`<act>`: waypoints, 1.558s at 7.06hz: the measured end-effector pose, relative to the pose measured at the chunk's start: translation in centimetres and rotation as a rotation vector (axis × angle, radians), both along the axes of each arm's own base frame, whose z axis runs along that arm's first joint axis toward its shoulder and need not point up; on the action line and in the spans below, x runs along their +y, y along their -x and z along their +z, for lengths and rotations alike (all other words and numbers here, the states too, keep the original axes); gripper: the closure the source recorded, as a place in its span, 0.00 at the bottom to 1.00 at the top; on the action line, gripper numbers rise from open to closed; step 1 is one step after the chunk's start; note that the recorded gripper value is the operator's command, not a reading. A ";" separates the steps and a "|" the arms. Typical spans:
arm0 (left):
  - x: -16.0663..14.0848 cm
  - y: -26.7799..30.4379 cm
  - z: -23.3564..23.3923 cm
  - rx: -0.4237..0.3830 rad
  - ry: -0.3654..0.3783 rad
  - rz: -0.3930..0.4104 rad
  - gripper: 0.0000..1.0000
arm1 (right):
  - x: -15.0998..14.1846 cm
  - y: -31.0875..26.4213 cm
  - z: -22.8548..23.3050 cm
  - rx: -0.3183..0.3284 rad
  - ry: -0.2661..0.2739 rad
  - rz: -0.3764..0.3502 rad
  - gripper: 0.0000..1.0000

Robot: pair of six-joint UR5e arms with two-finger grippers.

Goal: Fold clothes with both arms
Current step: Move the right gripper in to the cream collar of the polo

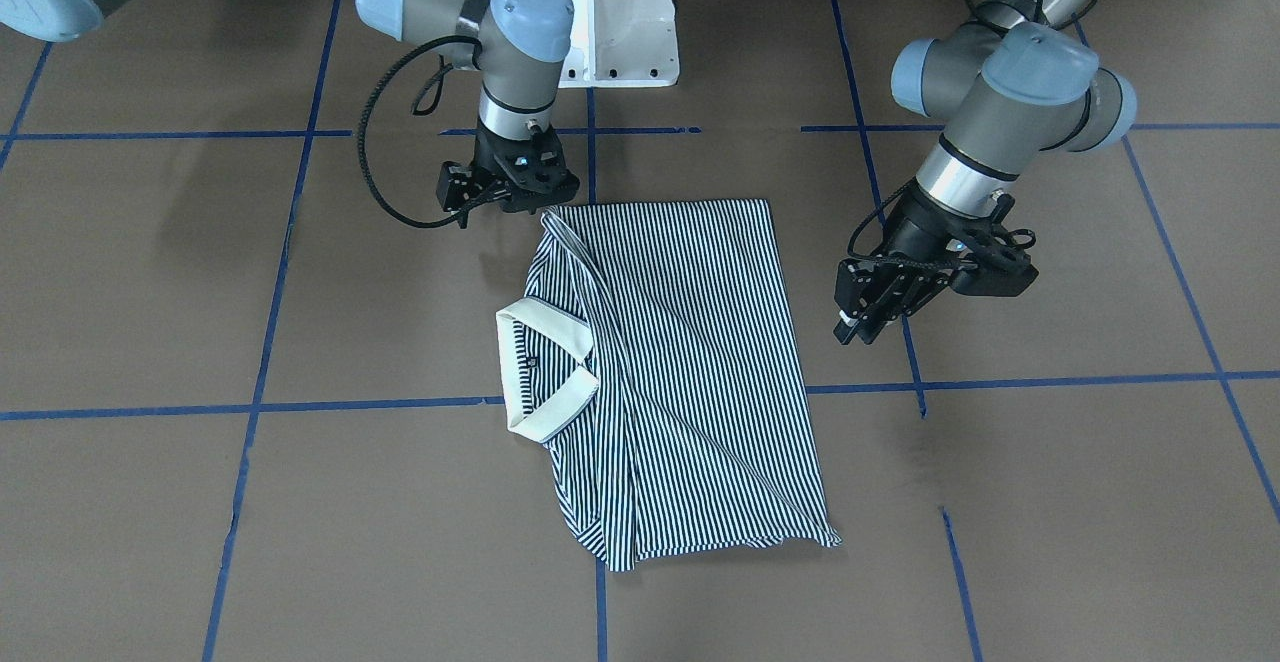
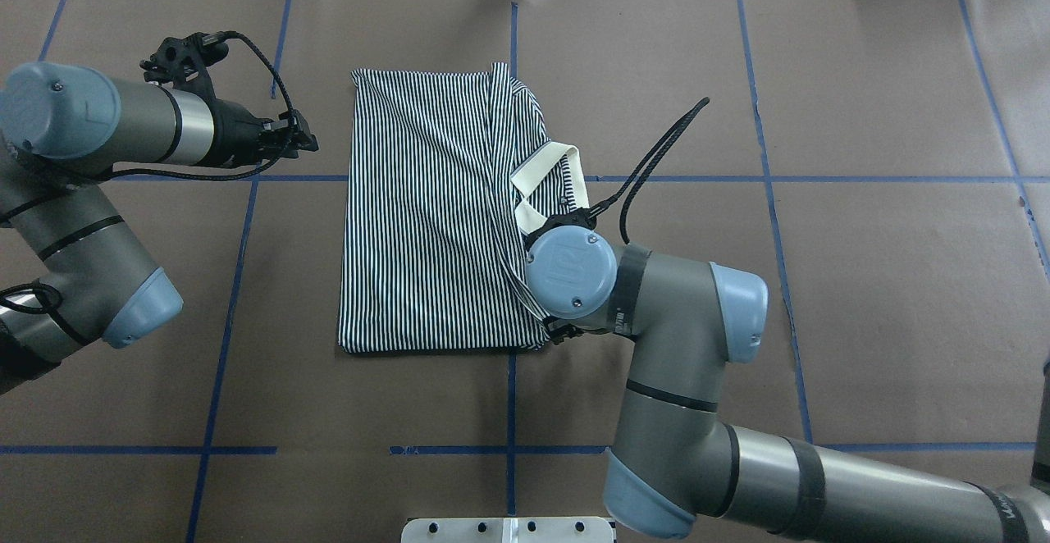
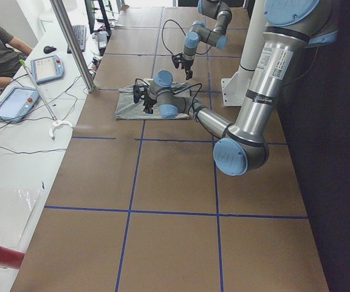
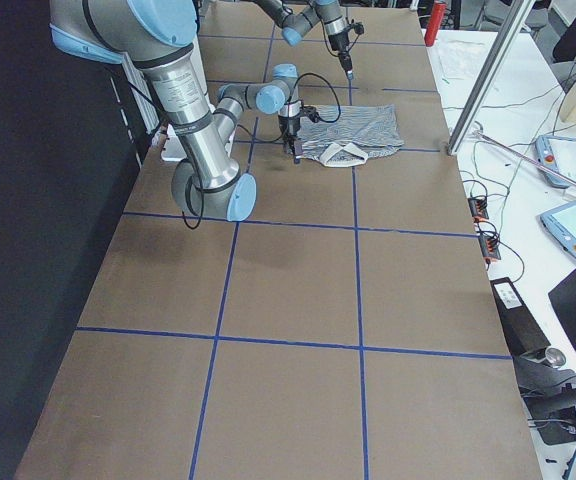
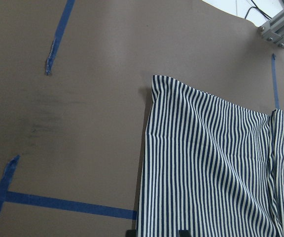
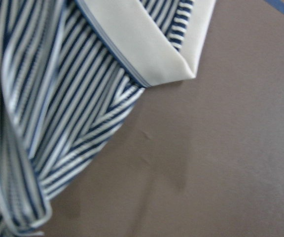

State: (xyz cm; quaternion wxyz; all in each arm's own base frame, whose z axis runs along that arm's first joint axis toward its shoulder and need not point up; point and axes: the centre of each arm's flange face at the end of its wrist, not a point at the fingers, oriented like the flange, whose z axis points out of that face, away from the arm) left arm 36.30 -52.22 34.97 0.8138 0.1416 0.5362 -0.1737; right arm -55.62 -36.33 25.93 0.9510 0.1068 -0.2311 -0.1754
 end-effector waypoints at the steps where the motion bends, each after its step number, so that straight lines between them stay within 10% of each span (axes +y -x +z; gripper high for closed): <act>1: 0.1 -0.1 0.0 0.001 0.001 0.001 0.60 | -0.2 -1.9 1.5 0.021 -0.007 -0.007 0.00; 6: 0.8 0.3 0.0 0.004 -0.001 0.006 0.60 | -3.8 4.9 -7.3 -0.104 -0.011 0.078 0.00; 11: 1.1 0.4 0.2 0.011 0.009 0.019 0.60 | -2.9 8.5 -6.0 -0.087 0.008 0.060 0.00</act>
